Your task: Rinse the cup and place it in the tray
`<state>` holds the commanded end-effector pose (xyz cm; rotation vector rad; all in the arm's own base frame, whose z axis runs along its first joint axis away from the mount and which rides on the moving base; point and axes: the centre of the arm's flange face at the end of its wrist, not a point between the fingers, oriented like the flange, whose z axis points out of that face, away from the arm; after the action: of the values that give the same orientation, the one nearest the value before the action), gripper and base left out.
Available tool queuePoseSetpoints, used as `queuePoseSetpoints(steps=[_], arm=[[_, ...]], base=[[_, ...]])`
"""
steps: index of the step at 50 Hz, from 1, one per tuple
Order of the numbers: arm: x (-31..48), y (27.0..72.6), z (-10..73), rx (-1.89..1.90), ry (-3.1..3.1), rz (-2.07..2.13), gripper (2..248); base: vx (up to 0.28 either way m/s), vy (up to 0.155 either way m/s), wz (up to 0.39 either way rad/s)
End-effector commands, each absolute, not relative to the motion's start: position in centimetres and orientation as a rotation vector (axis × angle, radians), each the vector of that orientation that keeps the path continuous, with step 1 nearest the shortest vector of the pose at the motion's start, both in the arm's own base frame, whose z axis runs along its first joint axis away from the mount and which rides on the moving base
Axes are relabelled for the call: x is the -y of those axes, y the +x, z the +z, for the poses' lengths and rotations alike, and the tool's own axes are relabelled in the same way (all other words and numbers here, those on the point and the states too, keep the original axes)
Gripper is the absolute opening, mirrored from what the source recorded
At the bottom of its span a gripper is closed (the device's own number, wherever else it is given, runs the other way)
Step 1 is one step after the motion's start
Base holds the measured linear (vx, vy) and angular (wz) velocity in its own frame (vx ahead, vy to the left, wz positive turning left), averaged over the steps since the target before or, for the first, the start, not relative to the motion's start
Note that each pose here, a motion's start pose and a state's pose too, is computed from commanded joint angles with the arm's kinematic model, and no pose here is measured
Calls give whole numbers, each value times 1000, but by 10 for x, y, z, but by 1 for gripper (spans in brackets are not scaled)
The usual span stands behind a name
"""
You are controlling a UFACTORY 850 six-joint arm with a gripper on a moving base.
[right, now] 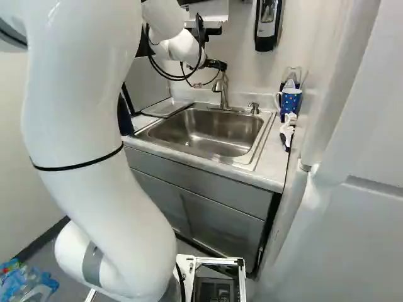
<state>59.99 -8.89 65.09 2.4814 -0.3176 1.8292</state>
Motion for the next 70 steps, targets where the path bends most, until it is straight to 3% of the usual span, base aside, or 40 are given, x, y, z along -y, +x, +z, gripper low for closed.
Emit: queuePoseSetpoints(steps=[70], arm=[[93,589,662,322,2361,1955,247]], base=[[0,0,0]])
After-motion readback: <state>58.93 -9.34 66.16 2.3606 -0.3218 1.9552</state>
